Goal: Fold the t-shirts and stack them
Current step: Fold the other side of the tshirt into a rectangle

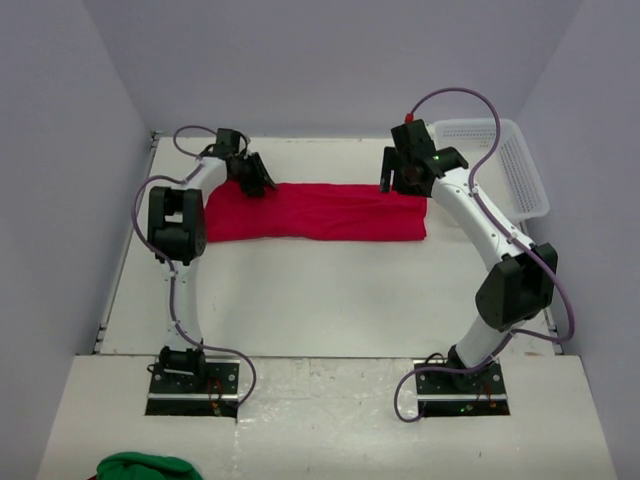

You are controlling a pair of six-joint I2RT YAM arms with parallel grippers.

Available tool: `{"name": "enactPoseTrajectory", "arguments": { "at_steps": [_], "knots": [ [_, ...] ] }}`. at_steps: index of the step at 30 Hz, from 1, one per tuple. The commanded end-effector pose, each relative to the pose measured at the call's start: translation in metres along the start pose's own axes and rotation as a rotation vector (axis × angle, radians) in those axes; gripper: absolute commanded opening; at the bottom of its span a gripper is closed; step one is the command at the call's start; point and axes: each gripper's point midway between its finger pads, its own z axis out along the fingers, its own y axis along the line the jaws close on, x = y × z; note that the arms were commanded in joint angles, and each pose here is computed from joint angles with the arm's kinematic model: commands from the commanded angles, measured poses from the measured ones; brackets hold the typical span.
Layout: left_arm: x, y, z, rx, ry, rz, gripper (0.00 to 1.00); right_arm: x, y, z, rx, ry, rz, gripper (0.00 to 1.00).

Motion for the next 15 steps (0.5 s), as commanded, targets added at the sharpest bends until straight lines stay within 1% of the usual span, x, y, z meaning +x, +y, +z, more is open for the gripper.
{"name": "enactPoseTrajectory", "arguments": {
  "at_steps": [1, 3, 4, 5, 6, 7, 8, 10, 11, 12, 14, 15],
  "knots": [
    [-0.028, -0.024, -0.032, 0.014, -0.105, 0.082, 0.45, -0.009, 0.001, -0.001, 0.002, -0.027, 0.018, 0.77],
    [-0.034, -0.031, -0.040, 0.022, -0.139, 0.117, 0.50, -0.008, 0.003, 0.000, -0.007, -0.021, 0.020, 0.77],
    [-0.042, -0.041, -0.054, 0.033, -0.181, 0.145, 0.50, -0.007, 0.005, 0.000, -0.012, -0.020, 0.020, 0.77],
    [-0.037, -0.040, -0.055, 0.030, -0.186, 0.165, 0.51, -0.007, 0.008, 0.000, -0.022, -0.019, 0.019, 0.77],
    [-0.044, -0.048, -0.062, 0.049, -0.233, 0.189, 0.54, -0.007, 0.009, 0.000, -0.024, -0.019, 0.019, 0.77],
    [-0.050, -0.059, -0.081, 0.064, -0.284, 0.213, 0.56, -0.006, 0.009, 0.001, -0.023, -0.018, 0.018, 0.77],
    [-0.047, -0.055, -0.083, 0.058, -0.290, 0.225, 0.59, -0.005, 0.011, 0.002, -0.025, -0.017, 0.014, 0.77],
    [-0.054, -0.068, -0.101, 0.083, -0.351, 0.264, 0.63, -0.002, 0.016, 0.002, -0.032, -0.011, 0.007, 0.77],
    [-0.053, -0.068, -0.104, 0.085, -0.357, 0.278, 0.64, -0.001, 0.018, 0.004, -0.033, -0.007, 0.004, 0.77],
    [-0.055, -0.073, -0.111, 0.096, -0.375, 0.289, 0.69, 0.000, 0.020, 0.004, -0.036, -0.006, 0.000, 0.77],
    [-0.054, -0.077, -0.114, 0.109, -0.374, 0.305, 0.76, 0.000, 0.023, 0.004, -0.038, -0.004, -0.010, 0.77],
    [-0.053, -0.077, -0.115, 0.108, -0.367, 0.303, 0.78, 0.001, 0.023, 0.004, -0.033, -0.004, -0.014, 0.77]
  ]
}}
